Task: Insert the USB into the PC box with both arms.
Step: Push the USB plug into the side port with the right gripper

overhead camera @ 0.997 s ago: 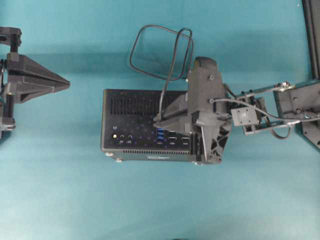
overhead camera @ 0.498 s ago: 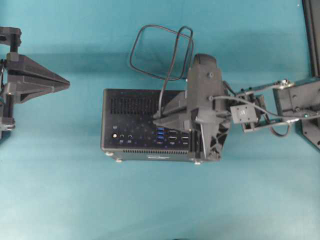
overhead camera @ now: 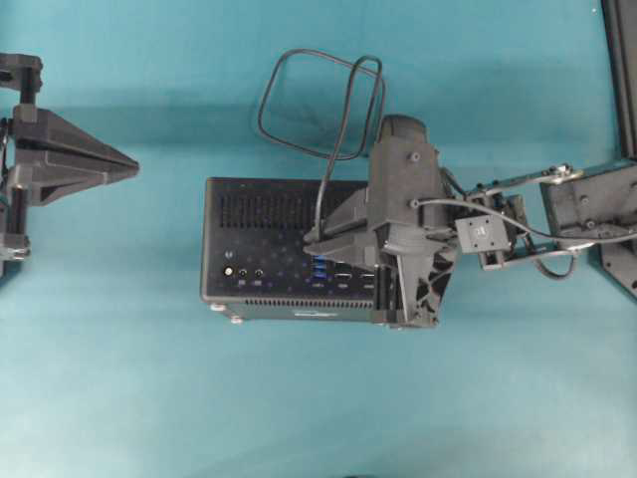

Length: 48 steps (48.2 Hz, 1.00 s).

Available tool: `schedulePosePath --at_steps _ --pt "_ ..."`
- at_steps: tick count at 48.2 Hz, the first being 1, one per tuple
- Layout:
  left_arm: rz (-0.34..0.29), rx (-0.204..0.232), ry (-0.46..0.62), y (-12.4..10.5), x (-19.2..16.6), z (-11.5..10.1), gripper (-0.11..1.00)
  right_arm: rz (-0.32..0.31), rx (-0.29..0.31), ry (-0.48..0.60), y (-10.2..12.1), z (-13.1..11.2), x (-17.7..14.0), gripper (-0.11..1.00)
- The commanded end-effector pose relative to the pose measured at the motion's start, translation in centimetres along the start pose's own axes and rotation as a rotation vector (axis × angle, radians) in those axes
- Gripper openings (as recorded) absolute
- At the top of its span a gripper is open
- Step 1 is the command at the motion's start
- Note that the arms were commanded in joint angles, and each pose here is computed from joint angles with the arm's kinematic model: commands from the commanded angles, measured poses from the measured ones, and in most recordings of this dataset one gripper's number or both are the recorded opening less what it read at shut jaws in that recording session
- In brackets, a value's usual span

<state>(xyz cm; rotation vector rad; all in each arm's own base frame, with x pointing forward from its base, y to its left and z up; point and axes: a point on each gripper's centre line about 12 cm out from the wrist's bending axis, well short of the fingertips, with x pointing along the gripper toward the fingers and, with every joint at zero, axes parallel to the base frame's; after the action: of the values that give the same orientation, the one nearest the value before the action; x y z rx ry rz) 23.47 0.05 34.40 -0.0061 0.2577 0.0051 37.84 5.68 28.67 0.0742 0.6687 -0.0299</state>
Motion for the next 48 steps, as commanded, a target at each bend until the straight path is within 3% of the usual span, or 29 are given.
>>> schedulePosePath --at_steps 1,10,28,48 --pt "-0.001 0.003 -0.021 0.0 -0.2 0.5 0.08 -0.026 -0.013 0.051 -0.3 -1.0 0.8 0.1" --pt "-0.001 0.003 -0.021 0.0 -0.2 0.5 0.08 -0.035 -0.009 0.042 -0.9 -0.8 1.0 0.1" --pt "0.0 0.003 -0.021 0.0 -0.2 0.5 0.07 0.044 -0.007 0.048 2.1 -1.5 1.6 0.1" --pt "-0.001 0.005 -0.026 0.0 -0.3 0.6 0.07 -0.036 0.003 0.043 -0.9 -0.8 1.2 0.1"
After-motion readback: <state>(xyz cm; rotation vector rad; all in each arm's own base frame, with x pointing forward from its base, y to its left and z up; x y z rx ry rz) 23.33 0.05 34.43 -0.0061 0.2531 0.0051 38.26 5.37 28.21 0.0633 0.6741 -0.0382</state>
